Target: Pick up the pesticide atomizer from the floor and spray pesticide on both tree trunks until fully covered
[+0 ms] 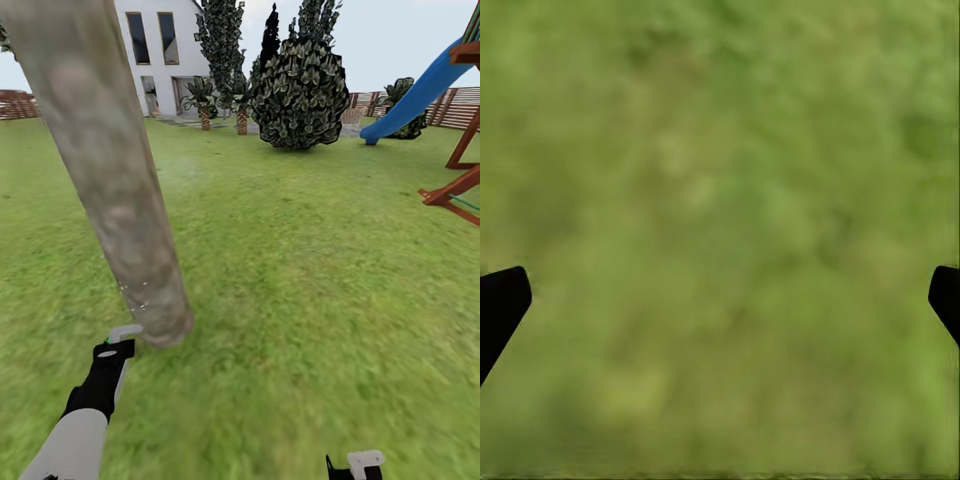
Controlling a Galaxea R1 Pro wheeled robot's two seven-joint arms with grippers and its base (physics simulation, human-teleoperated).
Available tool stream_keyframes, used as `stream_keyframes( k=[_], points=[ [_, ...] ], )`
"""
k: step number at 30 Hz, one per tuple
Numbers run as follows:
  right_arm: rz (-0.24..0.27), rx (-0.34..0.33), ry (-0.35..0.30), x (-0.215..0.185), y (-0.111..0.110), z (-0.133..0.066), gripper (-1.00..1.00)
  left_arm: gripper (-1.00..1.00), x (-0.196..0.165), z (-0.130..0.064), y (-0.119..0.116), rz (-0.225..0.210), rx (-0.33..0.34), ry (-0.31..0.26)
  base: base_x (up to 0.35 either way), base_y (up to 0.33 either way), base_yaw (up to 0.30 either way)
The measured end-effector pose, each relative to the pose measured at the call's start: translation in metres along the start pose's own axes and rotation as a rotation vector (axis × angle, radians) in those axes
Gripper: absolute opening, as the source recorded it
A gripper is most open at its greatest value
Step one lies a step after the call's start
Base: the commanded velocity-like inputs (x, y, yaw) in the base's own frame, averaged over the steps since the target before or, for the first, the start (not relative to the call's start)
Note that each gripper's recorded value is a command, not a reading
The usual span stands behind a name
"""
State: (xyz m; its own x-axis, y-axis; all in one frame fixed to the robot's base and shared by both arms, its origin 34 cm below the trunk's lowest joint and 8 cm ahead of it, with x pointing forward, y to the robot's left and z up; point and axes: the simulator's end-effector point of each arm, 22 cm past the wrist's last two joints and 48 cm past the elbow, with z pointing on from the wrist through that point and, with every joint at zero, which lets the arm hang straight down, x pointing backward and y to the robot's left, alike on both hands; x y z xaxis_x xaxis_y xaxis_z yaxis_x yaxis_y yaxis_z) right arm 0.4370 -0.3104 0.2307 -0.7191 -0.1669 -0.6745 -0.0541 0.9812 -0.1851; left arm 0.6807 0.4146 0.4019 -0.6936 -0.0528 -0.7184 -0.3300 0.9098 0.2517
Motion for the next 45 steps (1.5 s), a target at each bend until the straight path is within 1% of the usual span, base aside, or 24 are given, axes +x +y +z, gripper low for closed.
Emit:
stream_keyframes(
  k=[4,7,9,10,11,12,13,14,16,19,20,21,22,24,25,27,28,30,31,34,35,38,41,45],
  points=[
    [0.001,0.001,0.000,0.000,0.000,0.000,1.00,-1.00,-0.009,-0.001,-0.005,0.000,0.007,-0.013,-0.263,0.000,0.224],
    [0.002,0.002,-0.001,0.000,-0.001,0.000,1.00,-1.00,-0.018,-0.003,-0.018,-0.005,0.031,-0.025,-0.027,0.000,0.029],
    [0.001,0.001,0.000,0.000,0.000,0.000,1.00,-1.00,-0.048,-0.005,-0.027,-0.006,0.045,-0.063,-0.004,0.000,0.005],
    [0.000,0.000,0.000,0.000,0.000,0.000,1.00,-1.00,-0.077,-0.007,-0.034,-0.001,0.055,-0.096,0.000,0.000,0.000],
    [0.000,0.000,0.000,0.000,0.000,0.000,1.00,-1.00,-0.098,-0.009,-0.037,-0.001,0.061,-0.115,0.000,0.000,0.000],
    [-0.001,0.000,0.000,0.000,0.000,0.000,1.00,-1.00,-0.114,-0.010,-0.040,-0.001,0.073,-0.115,0.000,0.000,0.000],
    [-0.001,0.000,0.000,0.000,0.000,0.000,1.00,-1.00,-0.123,-0.010,-0.043,0.002,0.103,-0.106,0.000,0.000,0.000],
    [-0.001,0.002,0.000,0.000,-0.001,0.000,1.00,-1.00,-0.131,-0.008,-0.036,0.017,0.127,-0.102,0.000,0.000,0.000],
    [-0.002,0.001,0.000,0.000,-0.001,0.000,1.00,-1.00,-0.133,0.000,-0.005,0.021,0.092,-0.100,0.000,0.000,0.000],
    [-0.001,0.002,-0.001,0.000,-0.001,0.000,1.00,-1.00,-0.135,0.003,0.016,0.021,0.065,-0.102,0.000,0.000,0.000],
    [-0.002,0.001,-0.001,0.000,-0.001,0.000,1.00,-1.00,-0.133,0.006,0.031,0.027,0.044,-0.097,0.000,0.000,0.000],
    [-0.002,0.001,-0.001,0.000,-0.001,0.000,1.00,-1.00,-0.128,0.008,0.039,0.029,0.034,-0.086,0.000,0.000,0.000],
    [-0.001,0.002,-0.001,0.000,-0.001,0.000,1.00,-1.00,-0.126,0.009,0.041,0.031,0.033,-0.080,0.000,0.000,0.000],
    [-0.001,0.002,-0.001,0.000,-0.001,0.000,1.00,-1.00,-0.121,0.009,0.036,0.037,0.041,-0.074,0.000,0.000,0.000],
    [-0.001,0.002,0.000,0.000,-0.002,0.000,1.00,-1.00,-0.118,0.009,0.030,0.035,0.051,-0.070,0.000,0.000,0.000],
    [-0.001,0.002,0.000,0.000,-0.002,0.000,1.00,-1.00,-0.119,0.004,0.005,0.031,0.083,-0.069,0.000,0.000,0.000],
    [-0.001,0.002,-0.001,0.000,-0.002,0.000,1.00,-1.00,-0.123,0.002,0.000,0.029,0.088,-0.074,0.000,0.000,0.000],
    [-0.001,0.002,-0.001,0.000,-0.002,0.000,1.00,-1.00,-0.128,0.001,0.005,0.023,0.081,-0.059,0.000,0.000,0.000],
    [-0.001,0.002,-0.001,0.000,-0.002,0.000,1.00,-1.00,-0.139,0.000,0.013,0.015,0.070,-0.068,0.000,0.000,0.000],
    [-0.001,0.002,-0.001,0.000,-0.002,0.000,1.00,-1.00,-0.164,-0.006,0.024,-0.003,0.053,-0.098,0.000,0.000,0.000],
    [-0.001,0.002,-0.001,0.000,-0.002,0.000,1.00,-1.00,-0.172,-0.011,0.028,-0.009,0.048,-0.090,0.000,0.000,0.000],
    [-0.001,0.002,0.000,0.000,-0.002,0.000,1.00,-1.00,-0.175,-0.015,0.025,-0.010,0.053,-0.090,0.000,-0.008,0.000],
    [-0.001,0.003,-0.001,0.000,-0.002,0.000,1.00,-1.00,-0.175,-0.016,0.021,-0.008,0.058,-0.089,0.000,-0.224,0.000],
    [-0.001,0.003,-0.002,-0.001,-0.002,0.000,1.00,-1.00,-0.175,-0.016,0.022,-0.008,0.056,-0.088,0.000,-0.270,0.000]
  ],
)
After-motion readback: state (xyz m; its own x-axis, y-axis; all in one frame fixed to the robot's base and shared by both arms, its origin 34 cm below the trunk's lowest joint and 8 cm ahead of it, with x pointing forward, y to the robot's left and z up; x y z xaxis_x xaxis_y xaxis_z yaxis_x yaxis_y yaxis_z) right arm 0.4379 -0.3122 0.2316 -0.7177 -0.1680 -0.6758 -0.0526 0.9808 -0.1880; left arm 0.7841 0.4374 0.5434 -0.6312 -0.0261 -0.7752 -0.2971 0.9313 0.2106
